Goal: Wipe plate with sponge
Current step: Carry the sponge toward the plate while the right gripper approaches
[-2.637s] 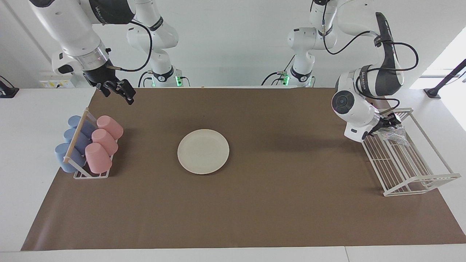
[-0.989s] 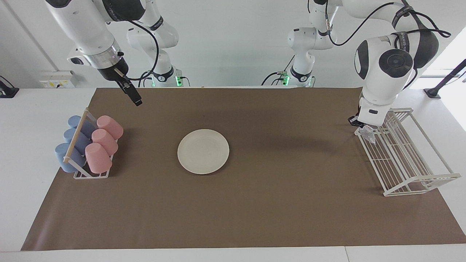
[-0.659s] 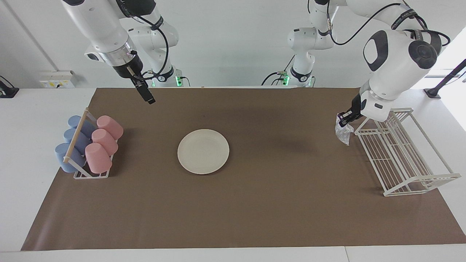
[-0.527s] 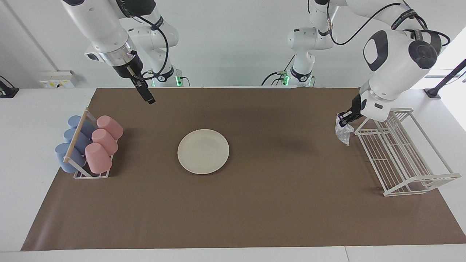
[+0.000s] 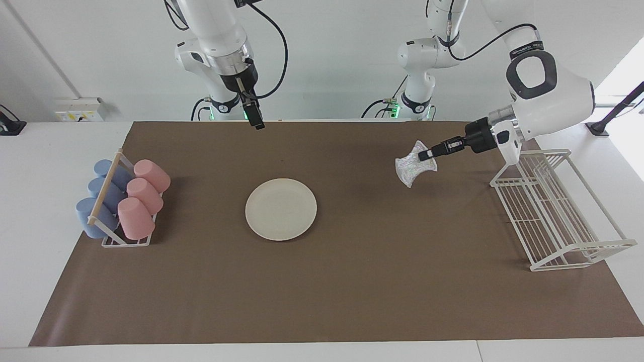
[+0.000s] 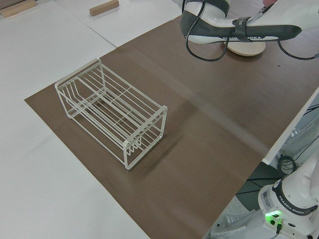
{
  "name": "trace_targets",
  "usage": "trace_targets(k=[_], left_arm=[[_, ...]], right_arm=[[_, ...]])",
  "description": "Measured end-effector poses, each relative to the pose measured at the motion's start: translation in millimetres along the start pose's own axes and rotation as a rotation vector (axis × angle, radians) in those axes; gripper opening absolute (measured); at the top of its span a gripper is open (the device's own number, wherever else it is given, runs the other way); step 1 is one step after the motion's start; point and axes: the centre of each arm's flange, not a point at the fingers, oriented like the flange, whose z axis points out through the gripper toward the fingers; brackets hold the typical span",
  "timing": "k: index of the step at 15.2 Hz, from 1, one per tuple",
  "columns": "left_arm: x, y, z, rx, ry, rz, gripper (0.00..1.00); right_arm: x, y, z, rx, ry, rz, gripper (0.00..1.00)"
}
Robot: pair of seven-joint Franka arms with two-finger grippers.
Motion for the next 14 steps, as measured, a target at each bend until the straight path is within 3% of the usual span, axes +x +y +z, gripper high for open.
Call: trace_targets(k=[4,7,10,12,14], left_arm=[[-24.8,-4.7,27.4,-0.213,-0.073,0.005,0.05],[-43.5,-1.7,51.7,-0.33,-0.108,0.041,0.05],[-61.7,-5.9,72.0,-0.399,-0.143,0.079,0.05],[-70.7,-4.8,81.2,-0.43,-0.156,0.085,0.05],[-76.8,-5.2,87.3,-0.448,-0.166,0.089,0.05]], right_arm=[[-7.1,1.3,-1.8,0.013,-0.017,0.056,1.0],[-22.2,-2.4,-4.2,0.062,-0.058,0.12,1.0],[-53.9,-1.9,-1.7,0.113,-0.099,0.127,1.0],[-79.6,-1.4,11.8,0.192,-0.128,0.11,0.97],[-105.7,7.1,31.4,0.235,-0.146,0.087,0.9]])
